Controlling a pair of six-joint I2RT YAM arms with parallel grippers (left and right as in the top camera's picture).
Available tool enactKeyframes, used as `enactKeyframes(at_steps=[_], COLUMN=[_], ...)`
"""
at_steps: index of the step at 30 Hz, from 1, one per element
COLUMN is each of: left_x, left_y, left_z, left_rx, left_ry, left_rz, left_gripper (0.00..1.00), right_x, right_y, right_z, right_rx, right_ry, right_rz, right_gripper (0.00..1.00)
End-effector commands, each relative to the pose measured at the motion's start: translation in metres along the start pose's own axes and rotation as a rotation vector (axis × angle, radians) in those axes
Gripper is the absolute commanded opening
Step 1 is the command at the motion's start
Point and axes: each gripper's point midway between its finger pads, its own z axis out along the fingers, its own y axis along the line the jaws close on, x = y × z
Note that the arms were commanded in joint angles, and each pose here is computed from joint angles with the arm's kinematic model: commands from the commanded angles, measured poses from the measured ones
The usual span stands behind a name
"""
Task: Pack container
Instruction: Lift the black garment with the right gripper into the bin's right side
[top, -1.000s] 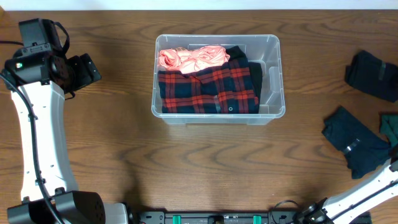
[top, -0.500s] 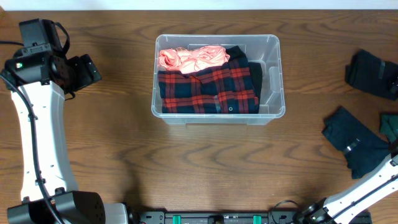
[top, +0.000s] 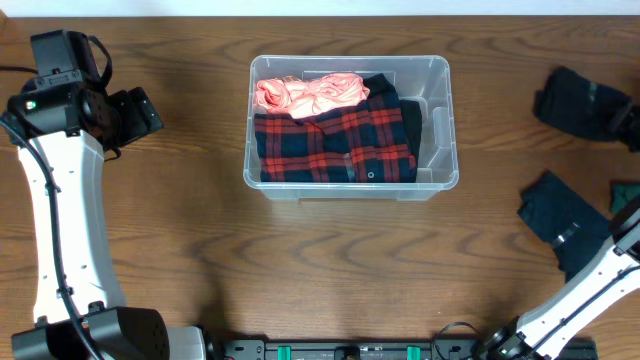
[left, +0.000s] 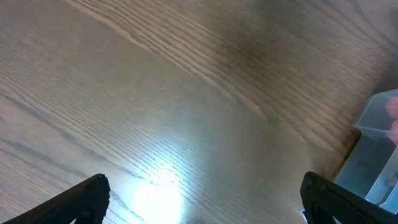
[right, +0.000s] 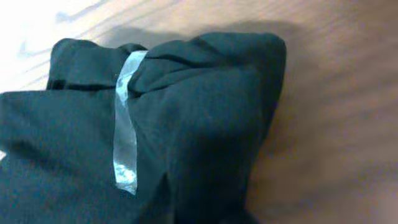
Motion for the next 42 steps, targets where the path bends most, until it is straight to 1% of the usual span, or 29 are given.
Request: enactKeyframes(at_steps=[1, 4, 6, 9, 13, 15, 18, 22, 25, 27, 31, 34, 42], left_x=[0.001, 0.001, 0.002, 0.004, 0.005, 0.005, 0.005, 0.004, 0.003, 0.003, 0.002, 0.002, 0.0], left_y=[0.002, 0.002, 0.002, 0.003, 0.003, 0.003, 0.003, 0.003, 0.003, 0.003, 0.002, 0.002, 0.002], left_z=[0.001, 0.001, 0.001, 0.001, 0.001, 0.001, 0.001, 0.001, 0.001, 0.001, 0.001, 0.001, 0.001], left_rx=[-0.004, -0.005, -0.005, -0.008, -0.009, -0.009, -0.009, -0.008, -0.007, -0.006, -0.006, -0.006, -0.003], left_ry=[0.006, 0.006, 0.009, 0.02, 0.022, 0.022, 0.022, 0.02, 0.016, 0.013, 0.012, 0.012, 0.001], left_rz=[-0.018, -0.018, -0.021, -0.019, -0.019, -0.019, -0.019, -0.019, -0.02, -0.02, -0.02, -0.02, -0.021], left_gripper=[0.98, 0.98, 0.98, 0.98, 0.98, 0.98, 0.98, 0.98, 0.98, 0.98, 0.98, 0.98, 0.98], right_x=[0.025, 0.023, 0.019, 0.006, -0.022, -0.039, -0.056, -0.072, -0.076, -0.074, -0.061, -0.045, 0.013], right_y=[0.015, 0.035, 0.045, 0.068, 0.114, 0.144, 0.177, 0.227, 0.264, 0.296, 0.341, 0.37, 0.417], right_z=[0.023, 0.018, 0.011, -0.007, -0.046, -0.074, -0.107, -0.154, -0.179, -0.194, -0.201, -0.189, -0.136], right_rx=[-0.047, -0.129, -0.152, -0.208, -0.337, -0.409, -0.466, -0.517, -0.546, -0.577, -0.632, -0.664, -0.633], right_ry=[0.074, 0.079, 0.079, 0.064, 0.002, -0.036, -0.079, -0.137, -0.162, -0.172, -0.143, -0.093, 0.078], right_rz=[0.055, 0.063, 0.07, 0.061, 0.036, 0.023, -0.008, -0.078, -0.13, -0.183, -0.223, -0.25, -0.309], right_gripper=[0.01, 0.01, 0.01, 0.01, 0.01, 0.01, 0.01, 0.01, 0.01, 0.01, 0.01, 0.01, 0.01])
